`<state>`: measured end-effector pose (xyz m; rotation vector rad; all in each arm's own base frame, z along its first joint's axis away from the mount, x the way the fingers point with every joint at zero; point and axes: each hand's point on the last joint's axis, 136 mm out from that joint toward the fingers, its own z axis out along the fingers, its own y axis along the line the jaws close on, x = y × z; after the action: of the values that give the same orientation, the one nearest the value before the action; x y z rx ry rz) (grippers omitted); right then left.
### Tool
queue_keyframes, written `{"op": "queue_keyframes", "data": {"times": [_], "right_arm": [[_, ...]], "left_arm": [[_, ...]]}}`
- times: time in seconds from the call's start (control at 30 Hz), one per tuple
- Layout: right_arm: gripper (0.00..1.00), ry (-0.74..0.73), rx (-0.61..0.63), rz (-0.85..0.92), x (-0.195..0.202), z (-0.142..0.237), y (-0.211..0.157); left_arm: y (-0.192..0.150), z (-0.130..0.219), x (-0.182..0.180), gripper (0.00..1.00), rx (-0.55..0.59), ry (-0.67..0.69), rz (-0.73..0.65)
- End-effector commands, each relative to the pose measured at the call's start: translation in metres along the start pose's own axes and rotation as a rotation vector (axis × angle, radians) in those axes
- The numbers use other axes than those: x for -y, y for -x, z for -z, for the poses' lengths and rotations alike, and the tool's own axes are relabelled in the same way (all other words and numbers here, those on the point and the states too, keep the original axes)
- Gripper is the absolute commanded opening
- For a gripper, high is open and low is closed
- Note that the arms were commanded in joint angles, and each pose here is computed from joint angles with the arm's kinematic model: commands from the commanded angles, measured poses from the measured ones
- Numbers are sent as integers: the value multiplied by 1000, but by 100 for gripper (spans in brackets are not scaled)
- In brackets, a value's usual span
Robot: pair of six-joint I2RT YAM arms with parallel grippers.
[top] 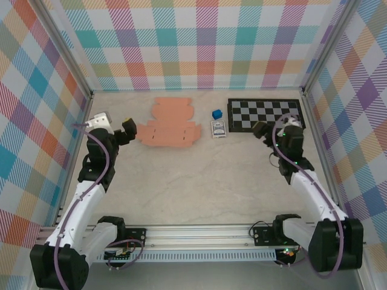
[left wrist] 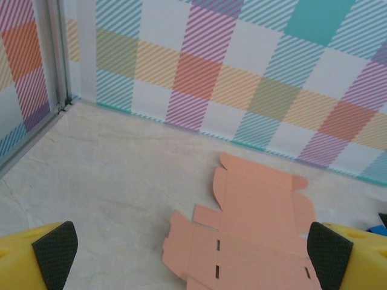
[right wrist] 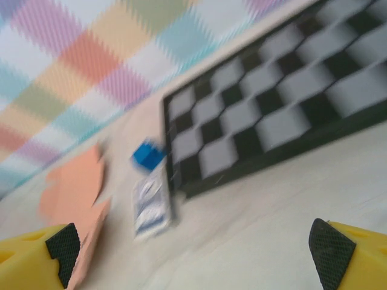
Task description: Fold the paper box
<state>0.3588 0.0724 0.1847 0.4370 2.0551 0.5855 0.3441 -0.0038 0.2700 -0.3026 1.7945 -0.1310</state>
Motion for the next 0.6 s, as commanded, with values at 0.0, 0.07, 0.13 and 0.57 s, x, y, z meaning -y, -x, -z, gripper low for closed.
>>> {"op": "queue_keyframes", "data": {"times": [0.0,0.07,0.13,0.57], "right_arm": [[100,35,-299,-2,-40,-19,-69],[99,107,-404,38,-72,-37,-95],[94,118,-477,40,-91,-57,-117],[68,75,-675,14,-141,-164,-159]], "left_arm": [[-24,4,-4,100,-112,3,32],[-24,3,-17,100,-105,80,79],[-24,3,-30,100,-104,160,129],[-40,5,-40,100,-192,220,98]]}}
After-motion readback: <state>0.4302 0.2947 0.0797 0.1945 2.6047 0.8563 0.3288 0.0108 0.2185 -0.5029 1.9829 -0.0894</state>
